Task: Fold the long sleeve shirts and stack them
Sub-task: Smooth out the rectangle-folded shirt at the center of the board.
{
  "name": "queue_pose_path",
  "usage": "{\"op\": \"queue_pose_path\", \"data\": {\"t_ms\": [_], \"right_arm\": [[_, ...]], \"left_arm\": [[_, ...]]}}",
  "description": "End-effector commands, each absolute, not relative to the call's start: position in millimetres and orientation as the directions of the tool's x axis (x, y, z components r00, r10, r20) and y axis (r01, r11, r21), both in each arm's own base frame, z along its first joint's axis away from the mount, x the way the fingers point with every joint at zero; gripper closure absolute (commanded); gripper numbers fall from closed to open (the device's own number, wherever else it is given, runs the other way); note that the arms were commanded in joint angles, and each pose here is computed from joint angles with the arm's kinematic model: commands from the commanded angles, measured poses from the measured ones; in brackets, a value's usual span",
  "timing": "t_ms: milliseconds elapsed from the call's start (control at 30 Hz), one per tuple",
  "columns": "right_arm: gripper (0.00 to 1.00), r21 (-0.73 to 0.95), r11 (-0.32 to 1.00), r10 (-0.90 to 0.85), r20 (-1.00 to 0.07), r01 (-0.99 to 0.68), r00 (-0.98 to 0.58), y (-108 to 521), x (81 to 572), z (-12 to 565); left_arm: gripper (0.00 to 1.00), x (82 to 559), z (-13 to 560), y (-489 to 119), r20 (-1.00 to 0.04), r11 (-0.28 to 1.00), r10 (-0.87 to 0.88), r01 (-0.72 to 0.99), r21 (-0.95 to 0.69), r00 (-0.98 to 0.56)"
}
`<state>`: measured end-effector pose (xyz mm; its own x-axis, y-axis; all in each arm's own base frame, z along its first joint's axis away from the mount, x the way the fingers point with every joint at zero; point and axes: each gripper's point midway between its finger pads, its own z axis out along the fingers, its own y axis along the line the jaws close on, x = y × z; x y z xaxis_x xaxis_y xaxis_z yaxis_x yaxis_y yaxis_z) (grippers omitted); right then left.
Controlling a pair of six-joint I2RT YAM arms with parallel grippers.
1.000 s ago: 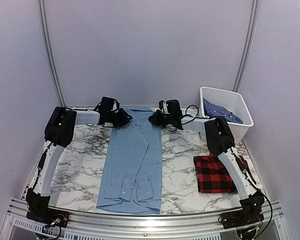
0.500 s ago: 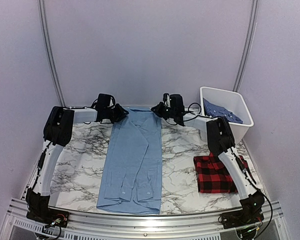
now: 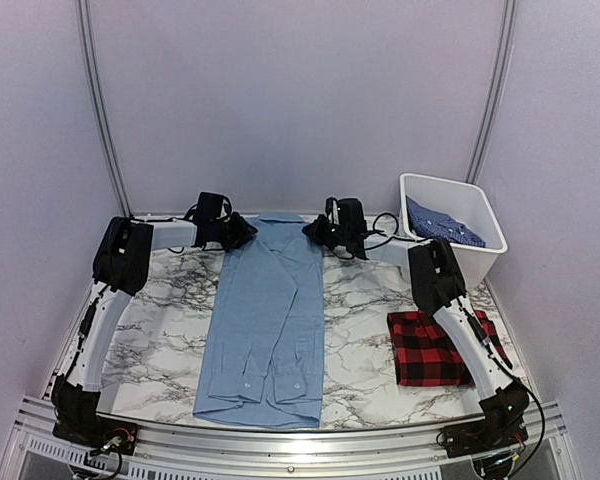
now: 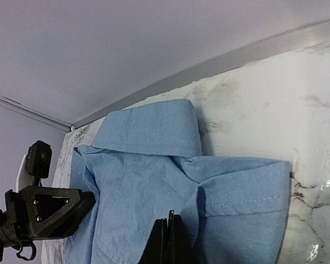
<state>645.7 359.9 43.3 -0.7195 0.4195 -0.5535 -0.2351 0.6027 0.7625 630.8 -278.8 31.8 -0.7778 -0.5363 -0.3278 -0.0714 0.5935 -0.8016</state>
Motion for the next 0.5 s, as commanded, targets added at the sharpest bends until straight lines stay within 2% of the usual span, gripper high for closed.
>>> {"op": "queue_pose_path", "data": {"t_ms": [0,167,467], "right_arm": [[1.0,0.745,0.631,0.41,-0.557,-0.216,-0.722,354,647,46],[1.0,0.736,0.609,0.379,-0.598,-0.297,-0.706,361,645,80],[0.97,0.678,0.57,0.293,-0.695,-0.463,-0.657,372,625,164]], "left_arm": [[0.73,640,28,-265,-0.305,0.589,-0.58,-0.131,-0.797,-0.755],[0.73,650,43,-259,-0.316,0.579,-0.601,-0.127,-0.805,-0.734],[0.67,656,118,-265,-0.437,0.588,-0.549,0.042,-0.807,-0.712]]}}
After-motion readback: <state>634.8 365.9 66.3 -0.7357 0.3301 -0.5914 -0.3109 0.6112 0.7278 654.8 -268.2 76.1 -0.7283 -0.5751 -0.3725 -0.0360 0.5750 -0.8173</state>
